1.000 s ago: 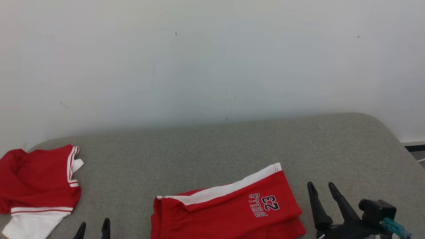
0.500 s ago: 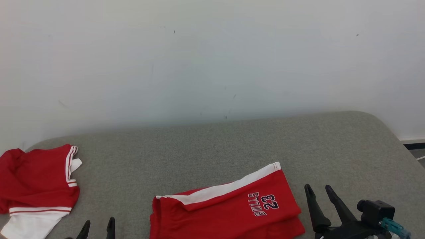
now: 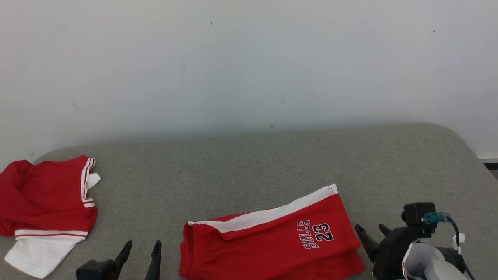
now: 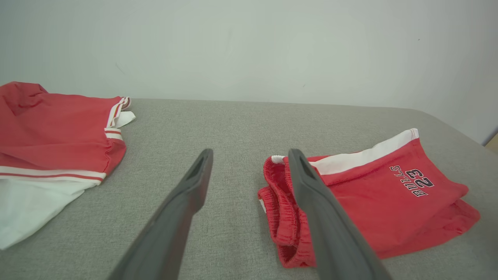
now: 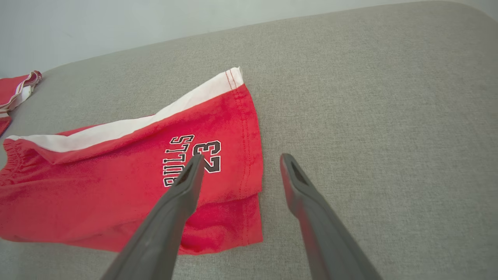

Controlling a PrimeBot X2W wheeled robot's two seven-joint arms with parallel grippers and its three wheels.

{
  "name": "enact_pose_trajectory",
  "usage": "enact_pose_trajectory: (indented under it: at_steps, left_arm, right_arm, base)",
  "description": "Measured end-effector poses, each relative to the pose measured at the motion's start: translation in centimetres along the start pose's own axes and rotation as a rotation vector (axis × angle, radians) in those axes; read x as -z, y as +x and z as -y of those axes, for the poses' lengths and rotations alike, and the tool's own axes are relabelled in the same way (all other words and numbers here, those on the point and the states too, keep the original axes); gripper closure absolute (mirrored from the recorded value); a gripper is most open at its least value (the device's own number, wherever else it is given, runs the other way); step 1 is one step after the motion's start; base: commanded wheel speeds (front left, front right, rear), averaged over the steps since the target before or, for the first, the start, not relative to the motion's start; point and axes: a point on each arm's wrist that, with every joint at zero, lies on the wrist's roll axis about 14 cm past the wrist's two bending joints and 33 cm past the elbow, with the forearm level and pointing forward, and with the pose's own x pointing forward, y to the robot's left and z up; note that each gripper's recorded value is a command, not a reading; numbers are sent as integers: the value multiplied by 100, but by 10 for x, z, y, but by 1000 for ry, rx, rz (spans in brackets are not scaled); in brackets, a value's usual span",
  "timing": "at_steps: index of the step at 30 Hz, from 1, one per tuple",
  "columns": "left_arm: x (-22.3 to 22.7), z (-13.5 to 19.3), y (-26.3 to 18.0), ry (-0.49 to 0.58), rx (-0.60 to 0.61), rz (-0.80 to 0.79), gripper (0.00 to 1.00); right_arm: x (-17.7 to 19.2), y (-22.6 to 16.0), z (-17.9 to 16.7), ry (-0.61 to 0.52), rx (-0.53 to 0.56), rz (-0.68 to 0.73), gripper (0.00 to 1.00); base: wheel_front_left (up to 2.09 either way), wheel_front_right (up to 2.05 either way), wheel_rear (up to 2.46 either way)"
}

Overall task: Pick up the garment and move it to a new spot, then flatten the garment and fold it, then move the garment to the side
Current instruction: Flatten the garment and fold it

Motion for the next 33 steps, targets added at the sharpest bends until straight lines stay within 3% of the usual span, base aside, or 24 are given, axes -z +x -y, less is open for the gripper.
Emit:
enact_pose_trajectory:
  at_steps: [8,19,29,33]
  left_arm:
    - [-7,6,7,2,7,-8,0]
    - [7,-10,5,-20,-49,-75,0]
    - [12,-19,7,-22,-75,-101,0]
    - [15,-22,7,-23,-84,-116,0]
  right_arm:
    - [11,27,9,61,68,-157,0]
    - [39,60,-6,127,66,-344,0]
    - [55,74,-7,167,91,-432,0]
    - [58,78,-10,171,92,-465,14]
  base:
    - [0,0,0]
    - [0,0,0]
    - [0,0,0]
    - [0,0,0]
